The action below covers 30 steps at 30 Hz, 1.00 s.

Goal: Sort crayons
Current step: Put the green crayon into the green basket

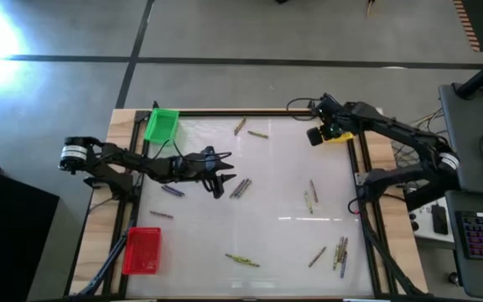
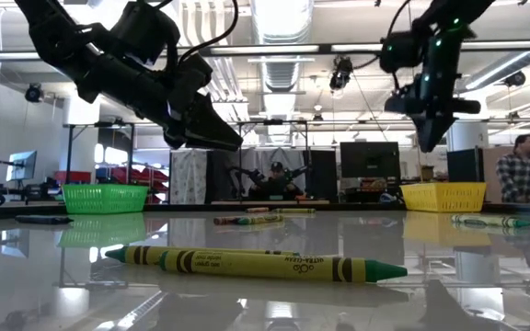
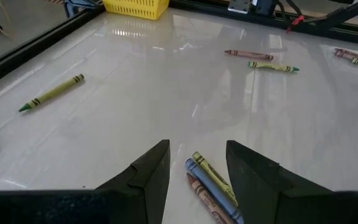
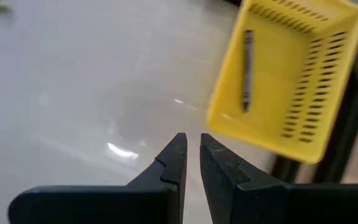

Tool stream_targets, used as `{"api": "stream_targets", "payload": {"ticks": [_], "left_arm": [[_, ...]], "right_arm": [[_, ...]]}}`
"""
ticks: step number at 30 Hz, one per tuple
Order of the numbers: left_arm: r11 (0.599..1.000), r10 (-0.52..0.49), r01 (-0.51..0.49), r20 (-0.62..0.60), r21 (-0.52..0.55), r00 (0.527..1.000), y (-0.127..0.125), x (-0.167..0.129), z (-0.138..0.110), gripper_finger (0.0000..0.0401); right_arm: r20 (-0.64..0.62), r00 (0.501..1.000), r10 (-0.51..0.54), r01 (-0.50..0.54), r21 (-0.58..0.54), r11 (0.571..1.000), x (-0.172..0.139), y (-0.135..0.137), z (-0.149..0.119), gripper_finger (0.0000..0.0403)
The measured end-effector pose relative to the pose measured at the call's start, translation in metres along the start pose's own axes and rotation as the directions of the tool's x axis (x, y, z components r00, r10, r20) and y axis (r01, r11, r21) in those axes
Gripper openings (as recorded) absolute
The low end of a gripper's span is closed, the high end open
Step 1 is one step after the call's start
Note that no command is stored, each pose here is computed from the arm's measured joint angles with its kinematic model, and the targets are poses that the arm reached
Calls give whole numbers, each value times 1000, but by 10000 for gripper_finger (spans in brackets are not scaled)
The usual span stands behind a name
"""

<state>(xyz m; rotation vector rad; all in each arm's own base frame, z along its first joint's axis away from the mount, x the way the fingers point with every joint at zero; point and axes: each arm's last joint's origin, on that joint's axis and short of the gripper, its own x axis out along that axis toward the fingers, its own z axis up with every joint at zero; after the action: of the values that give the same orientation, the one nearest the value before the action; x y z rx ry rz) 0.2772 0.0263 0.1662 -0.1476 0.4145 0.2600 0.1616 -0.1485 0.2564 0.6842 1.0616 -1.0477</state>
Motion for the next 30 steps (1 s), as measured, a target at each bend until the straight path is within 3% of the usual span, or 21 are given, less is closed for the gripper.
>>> {"api": "stream_targets", "payload": {"ticks": [7, 16, 20, 24, 30], "left_arm": [[1000, 0, 0, -1, -17, 1000, 0, 0, 0, 141], [1000, -1, 1, -2, -18, 1000, 0, 0, 0, 141], [1000, -1, 1, -2, -18, 1000, 0, 0, 0, 141], [1000, -1, 1, -2, -18, 1000, 0, 0, 0, 141], [1000, -1, 1, -2, -18, 1000, 0, 0, 0, 141]], "right_arm": [[41, 997, 71, -70, -28, 997, -15, 5, -24, 36], [-38, 997, 68, -70, -80, 994, -8, 4, -32, 36], [-73, 992, 100, -111, -154, 982, -5, 11, -36, 41], [-111, 980, 166, -186, -206, 961, -5, 18, -39, 75], [-121, 976, 183, -210, -272, 939, -8, 26, -45, 166]]}}
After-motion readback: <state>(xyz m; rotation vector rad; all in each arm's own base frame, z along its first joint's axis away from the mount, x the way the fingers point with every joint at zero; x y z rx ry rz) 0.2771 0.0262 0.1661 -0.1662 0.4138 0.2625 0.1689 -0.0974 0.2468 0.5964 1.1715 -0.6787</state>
